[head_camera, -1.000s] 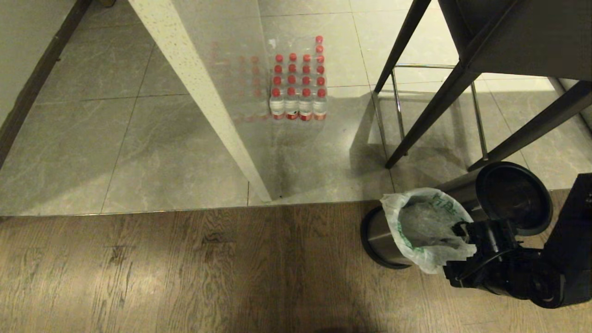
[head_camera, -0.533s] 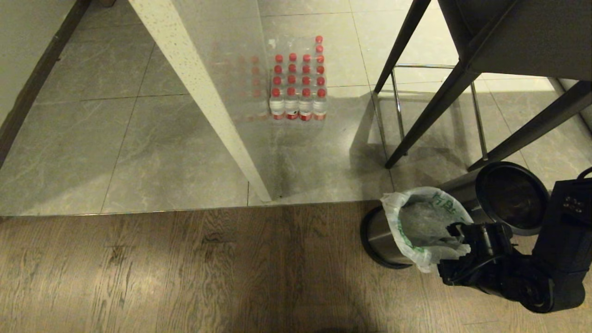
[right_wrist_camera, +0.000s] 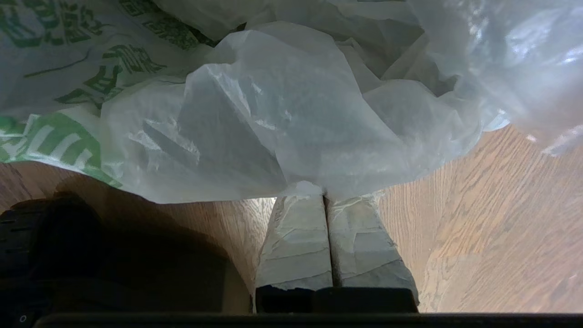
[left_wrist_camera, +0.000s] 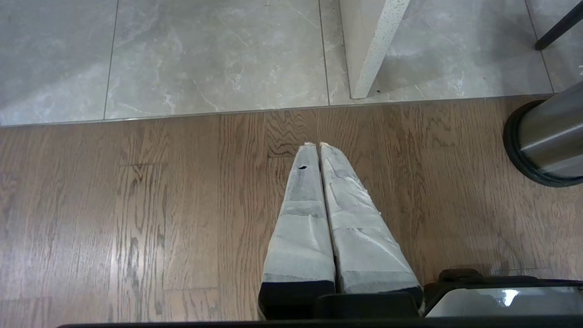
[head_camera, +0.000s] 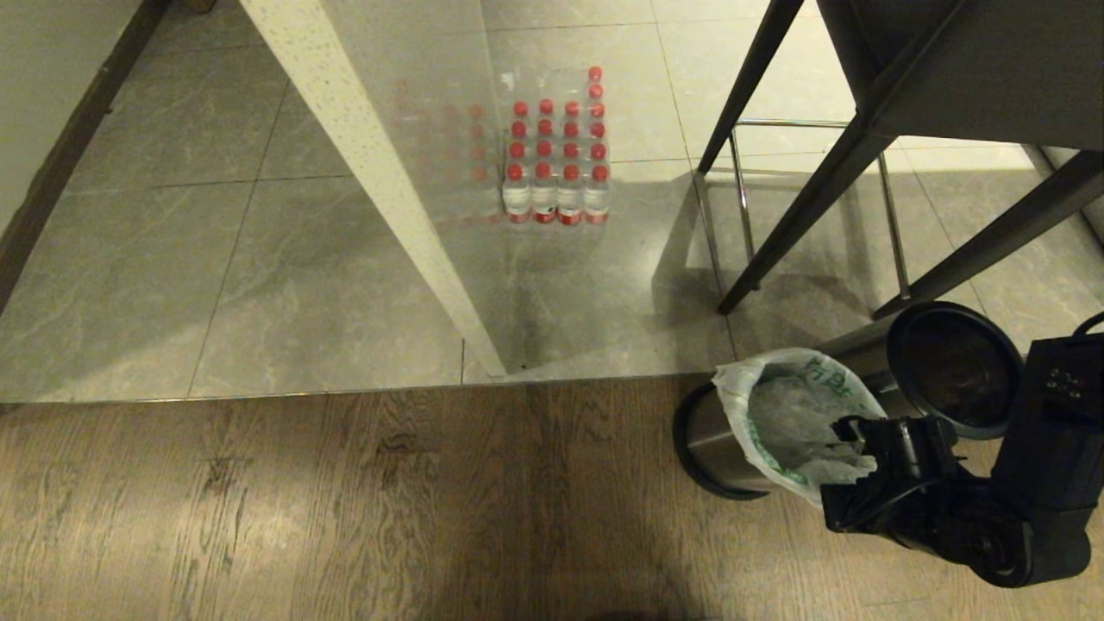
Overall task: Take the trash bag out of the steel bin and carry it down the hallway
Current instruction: Pick up the trash bag
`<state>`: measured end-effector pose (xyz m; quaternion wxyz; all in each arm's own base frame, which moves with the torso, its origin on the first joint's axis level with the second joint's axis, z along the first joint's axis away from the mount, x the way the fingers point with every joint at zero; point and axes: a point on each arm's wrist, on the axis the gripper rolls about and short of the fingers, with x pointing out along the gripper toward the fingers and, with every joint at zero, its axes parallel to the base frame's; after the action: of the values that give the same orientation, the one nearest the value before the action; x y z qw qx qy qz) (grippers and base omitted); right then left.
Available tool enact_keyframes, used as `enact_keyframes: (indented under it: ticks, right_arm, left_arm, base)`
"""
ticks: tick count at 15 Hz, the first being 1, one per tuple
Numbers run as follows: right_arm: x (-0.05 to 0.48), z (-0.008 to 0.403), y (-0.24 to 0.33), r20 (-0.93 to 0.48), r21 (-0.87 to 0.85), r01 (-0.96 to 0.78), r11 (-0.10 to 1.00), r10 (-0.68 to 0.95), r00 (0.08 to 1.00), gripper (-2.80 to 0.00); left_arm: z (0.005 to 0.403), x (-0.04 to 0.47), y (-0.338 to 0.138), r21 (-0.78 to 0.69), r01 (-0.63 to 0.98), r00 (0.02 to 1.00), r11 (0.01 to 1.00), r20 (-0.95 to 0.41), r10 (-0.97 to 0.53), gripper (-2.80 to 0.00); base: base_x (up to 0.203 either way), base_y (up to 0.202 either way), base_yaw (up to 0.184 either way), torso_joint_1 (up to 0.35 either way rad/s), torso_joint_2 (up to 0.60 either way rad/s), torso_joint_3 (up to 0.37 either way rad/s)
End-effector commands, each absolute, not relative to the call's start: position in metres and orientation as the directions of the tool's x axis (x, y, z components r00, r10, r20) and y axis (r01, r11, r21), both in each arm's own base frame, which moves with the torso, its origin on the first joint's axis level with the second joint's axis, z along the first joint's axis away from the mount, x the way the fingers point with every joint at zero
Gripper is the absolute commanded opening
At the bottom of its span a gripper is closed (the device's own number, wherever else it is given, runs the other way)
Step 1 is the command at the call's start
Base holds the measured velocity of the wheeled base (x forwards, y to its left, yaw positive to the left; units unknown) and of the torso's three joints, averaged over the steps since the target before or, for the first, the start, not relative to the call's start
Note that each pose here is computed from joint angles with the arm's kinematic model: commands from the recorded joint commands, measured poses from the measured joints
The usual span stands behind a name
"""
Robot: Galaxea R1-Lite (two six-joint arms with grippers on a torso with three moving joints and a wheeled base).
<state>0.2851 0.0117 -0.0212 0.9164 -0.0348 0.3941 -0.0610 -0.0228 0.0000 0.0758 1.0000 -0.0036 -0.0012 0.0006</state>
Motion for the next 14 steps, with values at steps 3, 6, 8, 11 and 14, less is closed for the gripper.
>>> enact_keyframes:
  ticks: [3,6,8,11,14]
  right_arm:
    - [0.281,-0.007,0.013,-0.695,-0.105,0.082,0.991,-0.133,0.707,-2.8]
    - [0.276,0.028,0.016,-0.632,-0.091,0.074,0.993,-0.115,0.766,-2.8]
    - [0.269,0.051,0.018,-0.612,-0.087,0.067,0.994,-0.106,0.784,-2.8]
    - [0.254,0.089,0.023,-0.579,-0.076,0.041,0.996,-0.078,0.812,-2.8]
    - [0.256,0.114,0.031,-0.591,-0.078,0.016,0.997,-0.06,0.805,-2.8]
  left_arm:
    - [0.076,-0.023,0.0,-0.008,-0.002,1.0,1.0,0.002,0.002,-2.8]
    - [0.076,-0.023,0.0,-0.008,-0.002,1.0,1.0,0.002,0.002,-2.8]
    - [0.076,-0.023,0.0,-0.008,-0.002,1.0,1.0,0.002,0.002,-2.8]
    - [0.076,-0.023,0.0,-0.008,-0.002,1.0,1.0,0.002,0.002,-2.8]
    - [0.076,-0.023,0.0,-0.008,-0.002,1.0,1.0,0.001,0.002,-2.8]
  base:
    - [0.0,0.0,0.0,0.0,0.0,0.0]
    - [0.0,0.0,0.0,0.0,0.0,0.0]
    - [0.0,0.0,0.0,0.0,0.0,0.0]
    - [0.0,0.0,0.0,0.0,0.0,0.0]
    - [0.0,0.0,0.0,0.0,0.0,0.0]
